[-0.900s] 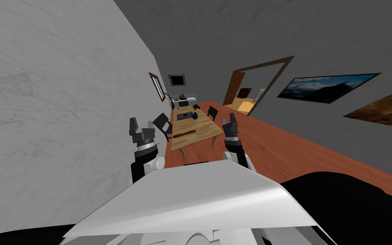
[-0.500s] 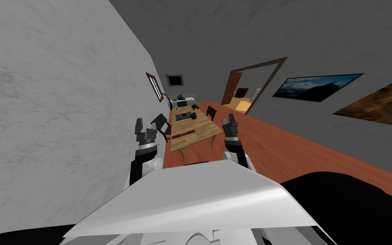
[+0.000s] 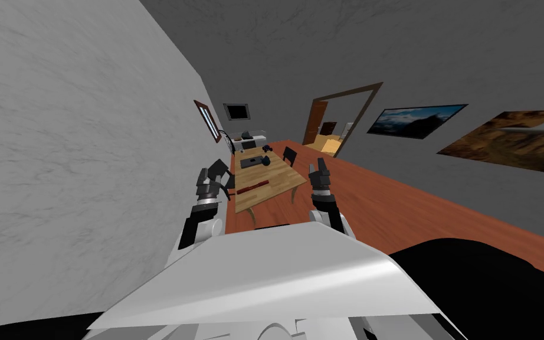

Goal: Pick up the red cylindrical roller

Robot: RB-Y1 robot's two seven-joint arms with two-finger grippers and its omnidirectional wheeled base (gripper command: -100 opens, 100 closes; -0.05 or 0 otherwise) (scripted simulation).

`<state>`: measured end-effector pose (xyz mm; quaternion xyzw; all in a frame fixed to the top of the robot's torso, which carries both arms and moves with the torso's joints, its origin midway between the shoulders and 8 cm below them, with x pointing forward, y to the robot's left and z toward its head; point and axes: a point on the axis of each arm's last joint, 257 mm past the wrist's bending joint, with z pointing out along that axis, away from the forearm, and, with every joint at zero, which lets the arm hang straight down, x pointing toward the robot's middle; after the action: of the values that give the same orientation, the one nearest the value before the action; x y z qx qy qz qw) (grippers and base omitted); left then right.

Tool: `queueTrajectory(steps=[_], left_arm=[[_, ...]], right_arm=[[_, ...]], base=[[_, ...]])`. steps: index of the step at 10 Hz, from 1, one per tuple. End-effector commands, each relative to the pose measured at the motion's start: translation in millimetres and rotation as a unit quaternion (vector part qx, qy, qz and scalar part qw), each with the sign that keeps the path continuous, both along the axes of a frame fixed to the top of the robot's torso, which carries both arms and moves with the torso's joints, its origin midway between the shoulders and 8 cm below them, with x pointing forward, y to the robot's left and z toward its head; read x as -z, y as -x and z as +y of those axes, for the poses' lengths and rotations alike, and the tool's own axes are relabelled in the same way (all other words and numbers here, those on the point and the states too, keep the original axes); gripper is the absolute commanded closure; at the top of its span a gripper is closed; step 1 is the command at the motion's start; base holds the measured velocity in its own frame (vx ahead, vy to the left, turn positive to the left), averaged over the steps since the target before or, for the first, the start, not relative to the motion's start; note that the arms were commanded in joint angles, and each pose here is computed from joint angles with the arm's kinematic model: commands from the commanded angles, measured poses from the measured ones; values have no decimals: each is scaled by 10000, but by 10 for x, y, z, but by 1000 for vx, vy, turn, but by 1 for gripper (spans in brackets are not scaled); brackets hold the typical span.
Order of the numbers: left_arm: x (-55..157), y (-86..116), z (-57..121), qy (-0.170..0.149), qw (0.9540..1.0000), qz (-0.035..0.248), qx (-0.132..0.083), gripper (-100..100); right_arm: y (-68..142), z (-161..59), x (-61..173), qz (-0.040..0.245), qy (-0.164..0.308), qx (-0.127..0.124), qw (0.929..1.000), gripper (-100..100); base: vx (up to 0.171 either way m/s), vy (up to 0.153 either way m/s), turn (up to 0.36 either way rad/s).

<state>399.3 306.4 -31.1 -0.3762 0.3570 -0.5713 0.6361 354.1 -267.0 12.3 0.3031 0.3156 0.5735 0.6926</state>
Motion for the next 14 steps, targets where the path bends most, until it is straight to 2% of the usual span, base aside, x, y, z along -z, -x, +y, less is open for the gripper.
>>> queueTrajectory(steps=[1,2,3,4,5,6,7,8,9,10,11,12,13,14], left_arm=[[79,-64,53,38,9998,173,-4,-100],[225,-136,148,116,9991,401,-27,-100],[255,-149,150,123,9988,465,-29,-100],[408,-217,255,221,9973,700,-64,-100],[440,-228,257,228,9968,765,-67,-100],[587,-286,370,340,9946,978,-112,-100],[635,-299,373,351,9935,1072,-117,-100],[798,-352,494,479,9901,1308,-173,-100],[838,-360,496,489,9890,1385,-177,-100],[1012,-404,625,630,9843,1632,-244,-100],[1049,-409,626,640,9830,1702,-248,-100],[1246,-443,758,797,9763,1985,-326,-100],[1270,-444,760,804,9754,2024,-329,-100],[1452,-464,898,963,9685,2260,-415,-100]], right_arm=[[0,0,0,0,0,0,10000,0],[0,0,0,0,0,0,10000,0],[0,0,0,0,0,0,10000,0],[0,0,0,0,0,0,10000,0],[0,0,0,0,0,0,10000,0],[0,0,0,0,0,0,10000,0],[0,0,0,0,0,0,10000,0],[0,0,0,0,0,0,10000,0],[0,0,0,0,0,0,10000,0],[0,0,0,1,0,0,10000,0],[0,0,0,0,0,0,10000,0],[0,0,0,1,0,1,10000,0],[0,0,0,0,0,0,10000,0],[0,0,0,1,0,1,10000,0]], base=[[-2,24,-56],[-1,27,-93],[0,23,-86],[1,23,-117],[-5,22,-81],[-3,27,-151],[0,31,-80],[-2,33,-145],[-2,28,-74],[0,24,-157],[1,23,-82],[3,22,-158],[0,23,-77],[-3,17,-153]])
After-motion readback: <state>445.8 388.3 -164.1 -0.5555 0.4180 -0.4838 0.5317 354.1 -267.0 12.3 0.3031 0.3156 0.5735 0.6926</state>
